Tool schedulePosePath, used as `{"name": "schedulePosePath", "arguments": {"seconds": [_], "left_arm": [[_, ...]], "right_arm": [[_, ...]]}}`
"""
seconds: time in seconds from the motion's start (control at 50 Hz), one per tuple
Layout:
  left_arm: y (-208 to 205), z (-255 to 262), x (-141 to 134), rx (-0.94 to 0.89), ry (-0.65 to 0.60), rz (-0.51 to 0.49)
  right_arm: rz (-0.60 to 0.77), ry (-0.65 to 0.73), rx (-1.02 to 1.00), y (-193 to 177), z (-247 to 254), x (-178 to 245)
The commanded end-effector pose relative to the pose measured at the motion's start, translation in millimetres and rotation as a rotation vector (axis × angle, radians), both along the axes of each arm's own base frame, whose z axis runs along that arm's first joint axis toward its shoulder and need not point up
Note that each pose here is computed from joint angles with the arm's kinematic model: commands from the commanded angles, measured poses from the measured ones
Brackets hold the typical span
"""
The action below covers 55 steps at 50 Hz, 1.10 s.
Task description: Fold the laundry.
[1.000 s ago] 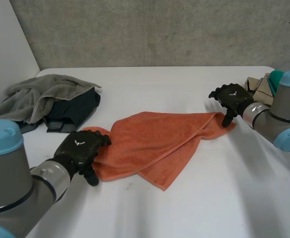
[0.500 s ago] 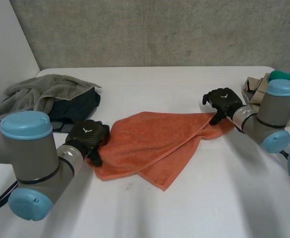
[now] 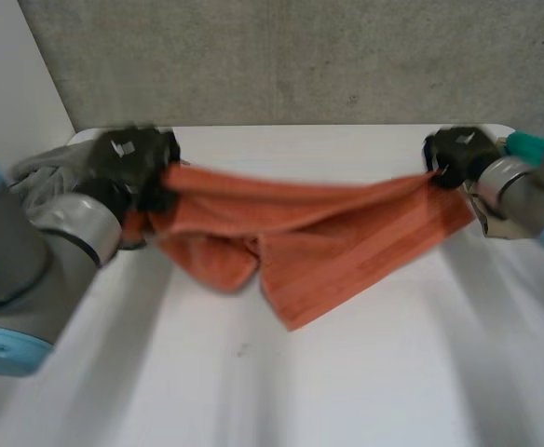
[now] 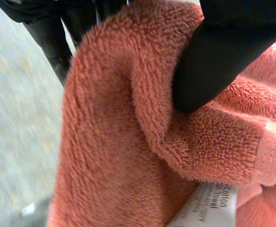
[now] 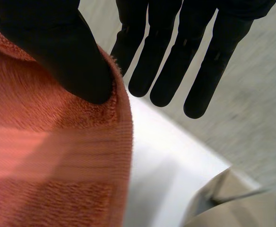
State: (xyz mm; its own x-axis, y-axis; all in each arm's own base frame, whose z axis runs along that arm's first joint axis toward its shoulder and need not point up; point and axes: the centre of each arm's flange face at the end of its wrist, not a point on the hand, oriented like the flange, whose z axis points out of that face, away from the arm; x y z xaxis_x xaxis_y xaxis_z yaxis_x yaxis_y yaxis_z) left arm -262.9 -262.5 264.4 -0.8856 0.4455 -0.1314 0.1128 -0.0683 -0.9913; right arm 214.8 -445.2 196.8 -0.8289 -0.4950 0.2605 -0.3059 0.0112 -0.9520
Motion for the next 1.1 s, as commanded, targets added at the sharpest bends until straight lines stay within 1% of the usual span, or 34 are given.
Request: {"name": "schedulePosePath", "arguments": {"seconds": [0.02,0.04,0.08,0.1,0.12,0.18,0.2,0.26,0.28,0.34,0.38,0.42,0.44,0.5,0.56,0.62,0.7,0.76,0.82,0.9,0.96,0.98,1.04,1.1], "left_arm": [[24.0,74.7,6.5,-0.06,0.099,-0.057],[27.3,81.9,6.9,-0.036,0.097,-0.067],[29.5,85.0,7.0,-0.006,0.084,-0.073],[30.5,83.3,6.5,0.022,0.073,-0.078],[31.5,76.5,5.5,0.094,0.042,-0.086],[26.3,61.7,4.1,0.197,0.0,-0.081],[21.6,50.4,3.0,0.262,-0.027,-0.074],[8.7,29.1,0.1,0.34,-0.062,-0.053],[-2.4,14.4,-2.0,0.369,-0.083,-0.031],[-21.3,-10.7,-5.7,0.392,-0.133,0.007],[-42.3,-35.6,-8.7,0.391,-0.191,0.041],[-56.4,-51.1,-10.3,0.377,-0.236,0.064],[-67.4,-64.6,-13.0,0.365,-0.276,0.074],[-80.3,-75.3,-17.9,0.332,-0.321,0.079],[-79.7,-70.8,-21.9,0.318,-0.313,0.066],[-69.7,-55.8,-20.5,0.307,-0.284,0.071],[-46.0,-33.5,-7.4,0.279,-0.226,0.099],[-31.2,-26.3,4.4,0.239,-0.201,0.123],[-20.1,-27.7,11.1,0.221,-0.184,0.128],[-5.9,-38.6,11.7,0.194,-0.173,0.089],[-8.9,-51.5,8.8,0.182,-0.156,0.061],[-16.3,-60.9,7.1,0.182,-0.154,0.057],[-34.2,-75.1,9.1,0.199,-0.157,0.08],[-43.1,-87.1,9.6,0.239,-0.16,0.087]], "right_arm": [[0.039,0.017,-0.196,58.9,109.6,-17.6],[0.047,0.035,-0.247,75.1,126.8,-18.0],[0.055,0.052,-0.287,89.6,139.9,-18.7],[0.057,0.059,-0.291,94.5,141.7,-19.3],[0.065,0.074,-0.294,102.8,142.3,-18.5],[0.082,0.1,-0.271,114.5,136.5,-13.7],[0.104,0.125,-0.243,120.9,127.9,-7.7],[0.129,0.184,-0.189,124.7,107.8,-1.5],[0.144,0.223,-0.156,124.6,92.7,2.4],[0.162,0.274,-0.113,120.1,68.4,8.5],[0.167,0.298,-0.058,114.4,41.8,16.6],[0.153,0.309,-0.03,110.1,26.8,21.2],[0.123,0.32,-0.008,104.2,12.6,23.1],[0.057,0.343,0.018,94.0,-11.5,24.7],[0.034,0.353,0.027,92.3,-23.7,26.8],[0.033,0.355,0.036,96.7,-32.8,28.9],[0.044,0.345,0.03,105.8,-33.4,29.7],[0.051,0.335,0.022,110.4,-31.3,29.0],[0.054,0.328,0.021,113.5,-30.1,27.7],[0.068,0.327,0.025,119.3,-31.4,27.9],[0.08,0.326,0.034,123.1,-33.4,28.4],[0.084,0.327,0.04,124.1,-34.9,28.0],[0.087,0.328,0.047,125.6,-36.6,27.2],[0.089,0.331,0.055,126.7,-38.7,26.5]]}}
